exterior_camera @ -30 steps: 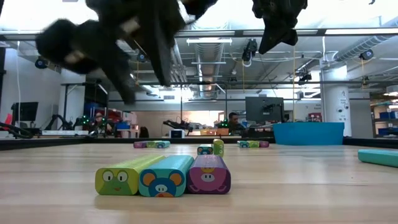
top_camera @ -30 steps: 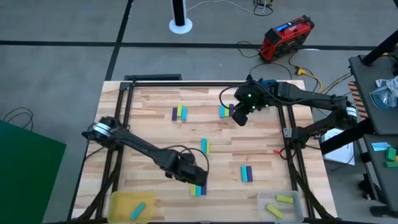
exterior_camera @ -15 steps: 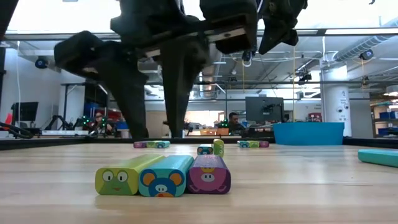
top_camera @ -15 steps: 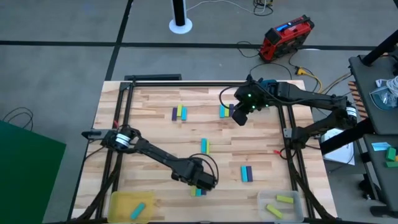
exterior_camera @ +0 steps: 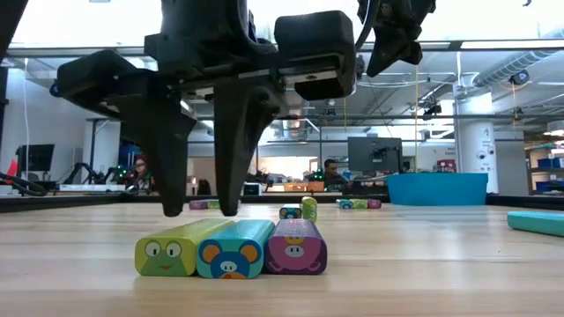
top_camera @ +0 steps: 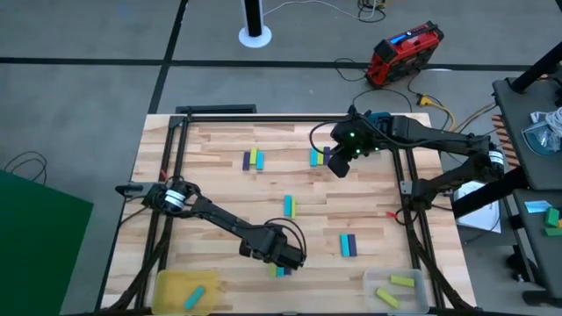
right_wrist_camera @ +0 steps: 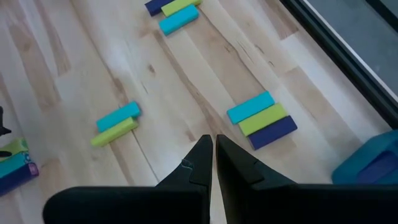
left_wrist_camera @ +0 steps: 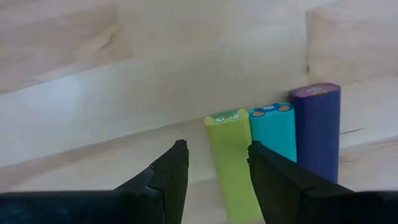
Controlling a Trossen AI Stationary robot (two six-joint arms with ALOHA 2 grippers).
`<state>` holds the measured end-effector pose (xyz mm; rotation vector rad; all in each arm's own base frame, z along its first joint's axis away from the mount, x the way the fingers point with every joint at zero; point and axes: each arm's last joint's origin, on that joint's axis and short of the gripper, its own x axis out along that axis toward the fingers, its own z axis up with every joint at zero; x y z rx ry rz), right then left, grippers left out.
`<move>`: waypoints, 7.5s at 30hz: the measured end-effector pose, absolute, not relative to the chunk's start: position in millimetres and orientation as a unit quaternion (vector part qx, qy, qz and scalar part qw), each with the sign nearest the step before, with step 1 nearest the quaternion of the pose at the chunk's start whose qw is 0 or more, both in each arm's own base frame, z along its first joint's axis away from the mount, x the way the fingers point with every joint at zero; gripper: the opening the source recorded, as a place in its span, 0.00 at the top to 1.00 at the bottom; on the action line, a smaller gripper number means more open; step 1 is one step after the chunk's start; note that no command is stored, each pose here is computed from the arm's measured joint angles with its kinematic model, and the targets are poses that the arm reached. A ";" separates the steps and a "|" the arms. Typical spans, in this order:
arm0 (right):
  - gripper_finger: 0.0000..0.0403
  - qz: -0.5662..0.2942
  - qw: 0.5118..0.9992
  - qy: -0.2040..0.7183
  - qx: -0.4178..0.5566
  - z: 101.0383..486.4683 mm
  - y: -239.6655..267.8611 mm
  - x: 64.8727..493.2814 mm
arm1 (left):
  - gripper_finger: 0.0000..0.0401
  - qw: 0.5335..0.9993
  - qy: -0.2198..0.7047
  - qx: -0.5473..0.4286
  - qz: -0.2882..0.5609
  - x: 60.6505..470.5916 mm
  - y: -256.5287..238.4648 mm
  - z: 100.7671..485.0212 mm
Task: Sort blocks
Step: Put the green block into the transparent bin
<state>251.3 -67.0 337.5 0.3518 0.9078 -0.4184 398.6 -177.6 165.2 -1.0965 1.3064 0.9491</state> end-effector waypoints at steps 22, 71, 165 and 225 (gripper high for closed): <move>0.97 -0.199 0.862 0.436 0.166 335.3 -67.0 251.3 | 0.64 0.544 0.579 -0.447 0.410 390.5 -176.5 159.9; 0.97 -0.198 0.861 0.440 0.158 332.4 -67.1 251.3 | 0.64 0.505 0.492 -0.533 0.468 391.9 -191.1 163.1; 0.97 -0.177 0.857 0.453 0.169 325.4 -51.3 262.1 | 0.64 0.589 0.554 -0.411 0.421 380.5 -194.1 153.3; 0.73 -0.034 0.857 0.313 0.408 356.1 -30.6 298.2 | 0.80 0.893 0.331 -0.102 0.287 345.6 -120.0 345.7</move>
